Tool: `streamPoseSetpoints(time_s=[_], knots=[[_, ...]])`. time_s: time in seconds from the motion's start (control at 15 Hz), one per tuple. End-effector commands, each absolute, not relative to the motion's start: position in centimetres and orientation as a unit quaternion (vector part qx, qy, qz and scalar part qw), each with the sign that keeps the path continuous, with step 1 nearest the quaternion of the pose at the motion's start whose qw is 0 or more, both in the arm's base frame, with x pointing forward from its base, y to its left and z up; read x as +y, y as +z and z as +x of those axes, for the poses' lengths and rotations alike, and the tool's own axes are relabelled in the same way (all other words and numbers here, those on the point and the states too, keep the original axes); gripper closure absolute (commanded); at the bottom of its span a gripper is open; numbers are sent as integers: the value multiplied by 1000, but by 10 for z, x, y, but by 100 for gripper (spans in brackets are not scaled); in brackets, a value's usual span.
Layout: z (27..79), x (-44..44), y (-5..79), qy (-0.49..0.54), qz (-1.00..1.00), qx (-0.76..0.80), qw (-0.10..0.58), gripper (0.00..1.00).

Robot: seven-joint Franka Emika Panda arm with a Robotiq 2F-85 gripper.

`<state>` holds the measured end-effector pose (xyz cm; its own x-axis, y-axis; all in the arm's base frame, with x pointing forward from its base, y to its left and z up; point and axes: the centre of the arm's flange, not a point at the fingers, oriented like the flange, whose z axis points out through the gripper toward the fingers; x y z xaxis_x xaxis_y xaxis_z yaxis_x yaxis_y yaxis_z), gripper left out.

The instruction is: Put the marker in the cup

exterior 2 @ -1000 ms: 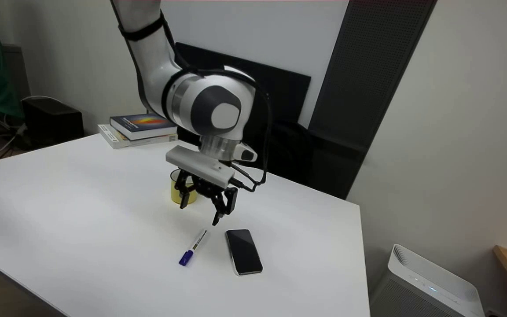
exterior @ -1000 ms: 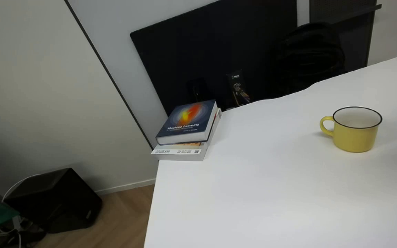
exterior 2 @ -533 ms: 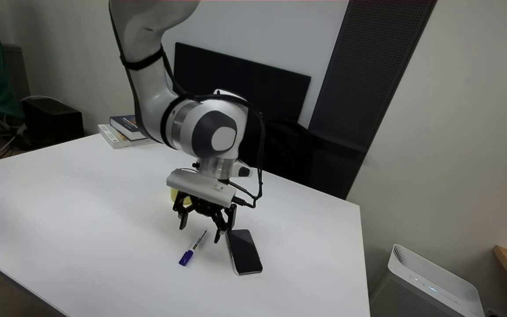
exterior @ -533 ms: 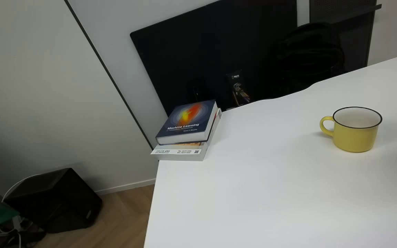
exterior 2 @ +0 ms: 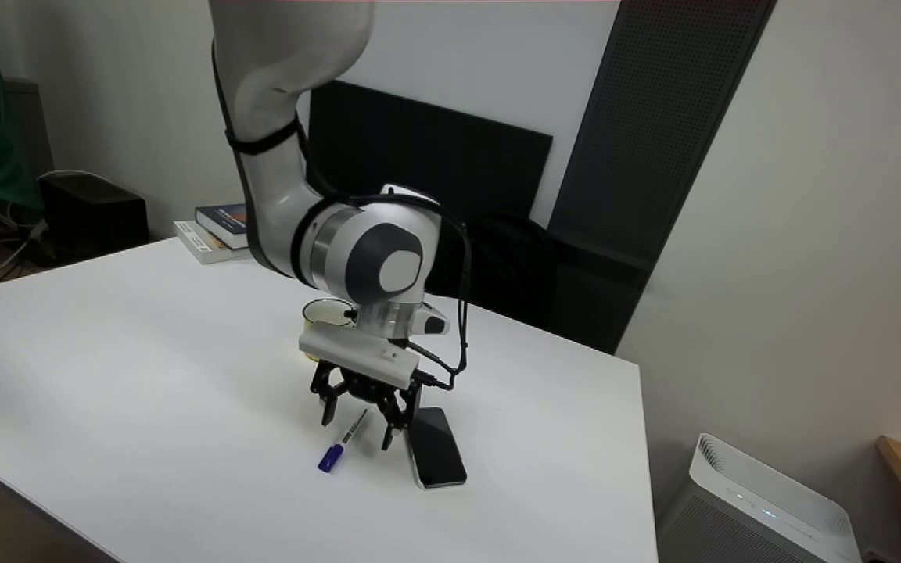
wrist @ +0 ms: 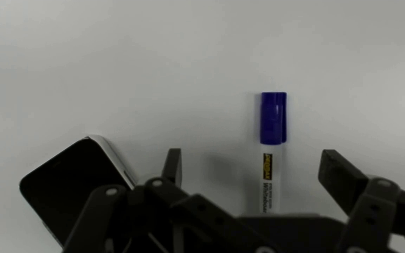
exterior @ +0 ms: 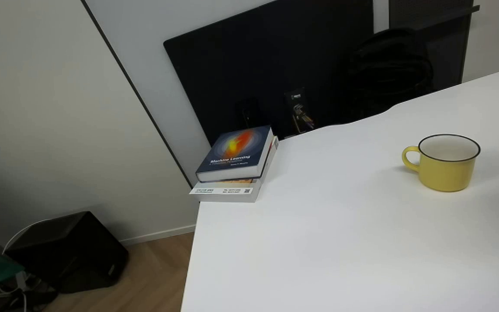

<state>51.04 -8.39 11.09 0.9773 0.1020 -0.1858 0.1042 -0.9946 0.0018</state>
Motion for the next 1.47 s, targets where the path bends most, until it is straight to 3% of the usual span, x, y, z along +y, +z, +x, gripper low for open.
streamPoseSetpoints(time_s=[0.0, 1.4], knots=[[511, -84, 111, -93, 994, 52, 6, 0], [534, -80, 91, -32, 999, 40, 8, 0]])
